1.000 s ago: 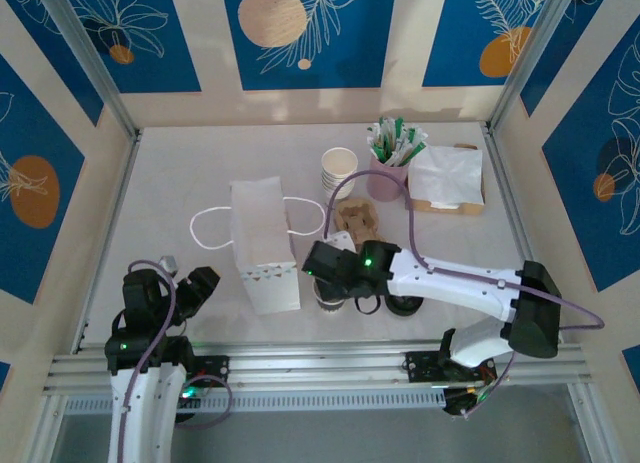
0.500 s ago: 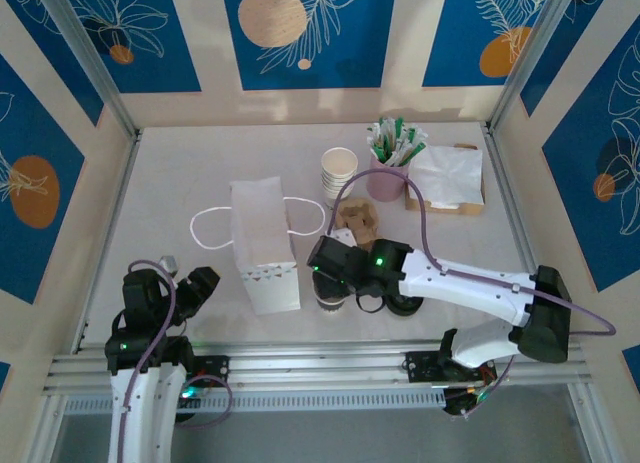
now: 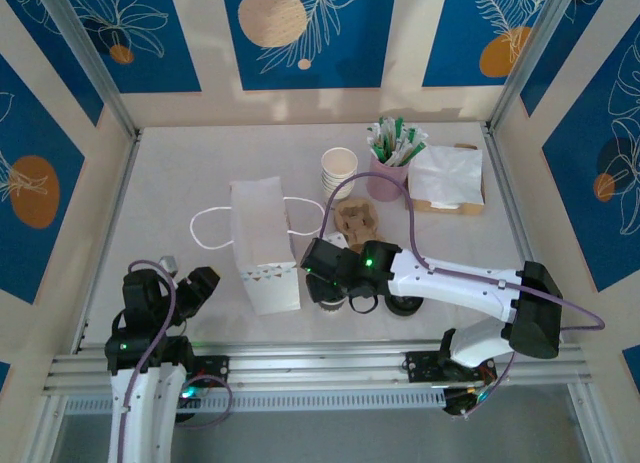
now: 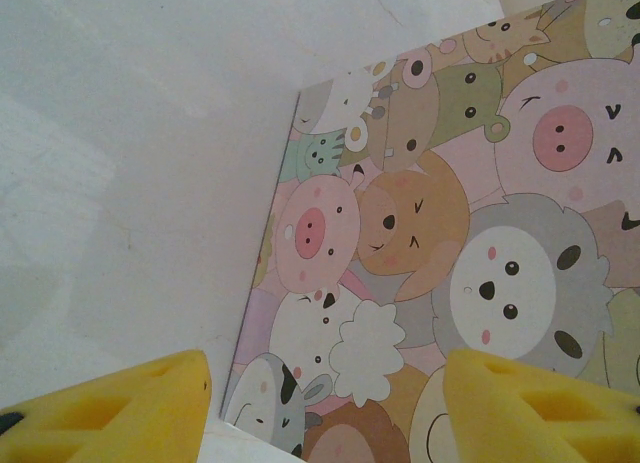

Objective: Pack the takeout coffee

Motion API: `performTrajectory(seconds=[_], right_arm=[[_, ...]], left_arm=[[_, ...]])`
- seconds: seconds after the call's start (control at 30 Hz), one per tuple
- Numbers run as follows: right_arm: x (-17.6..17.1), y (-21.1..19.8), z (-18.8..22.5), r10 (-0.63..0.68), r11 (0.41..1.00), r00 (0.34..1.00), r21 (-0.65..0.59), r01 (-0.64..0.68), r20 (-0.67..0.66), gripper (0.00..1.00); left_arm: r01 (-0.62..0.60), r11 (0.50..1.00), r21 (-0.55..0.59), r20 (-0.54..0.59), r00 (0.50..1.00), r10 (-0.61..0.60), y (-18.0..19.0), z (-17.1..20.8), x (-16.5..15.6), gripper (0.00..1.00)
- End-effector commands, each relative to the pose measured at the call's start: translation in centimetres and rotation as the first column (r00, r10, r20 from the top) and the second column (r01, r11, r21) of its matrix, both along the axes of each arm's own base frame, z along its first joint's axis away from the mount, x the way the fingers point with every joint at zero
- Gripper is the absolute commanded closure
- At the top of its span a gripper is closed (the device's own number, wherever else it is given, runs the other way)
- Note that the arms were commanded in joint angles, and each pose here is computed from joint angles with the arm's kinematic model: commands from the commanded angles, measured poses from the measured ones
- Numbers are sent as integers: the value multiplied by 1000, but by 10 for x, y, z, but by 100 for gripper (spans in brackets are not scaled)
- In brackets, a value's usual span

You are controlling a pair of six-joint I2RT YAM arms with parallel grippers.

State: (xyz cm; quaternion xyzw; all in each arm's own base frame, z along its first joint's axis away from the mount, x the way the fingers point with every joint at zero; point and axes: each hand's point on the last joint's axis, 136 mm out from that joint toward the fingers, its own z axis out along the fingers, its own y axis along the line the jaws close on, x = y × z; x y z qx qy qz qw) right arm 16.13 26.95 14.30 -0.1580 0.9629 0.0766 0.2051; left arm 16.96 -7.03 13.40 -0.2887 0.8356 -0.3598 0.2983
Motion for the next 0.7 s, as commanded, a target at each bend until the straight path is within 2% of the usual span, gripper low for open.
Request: performTrajectory(seconds=[0.0, 0.23, 0.67], right_arm=[[-4, -1, -8, 5, 1000, 1000, -23, -6, -18, 24], [-5, -10, -13, 9, 992, 1000, -128, -9, 4, 24], [-7, -15, -21, -17, 987, 1000, -159, 17, 3, 24]], left_arm=[[29, 1000, 13, 4, 1000, -29, -3, 1, -3, 37], [26, 1000, 14, 3, 1000, -26, -2, 1, -3, 37], [25, 1000, 16, 2, 1000, -25, -2, 1, -3, 37]])
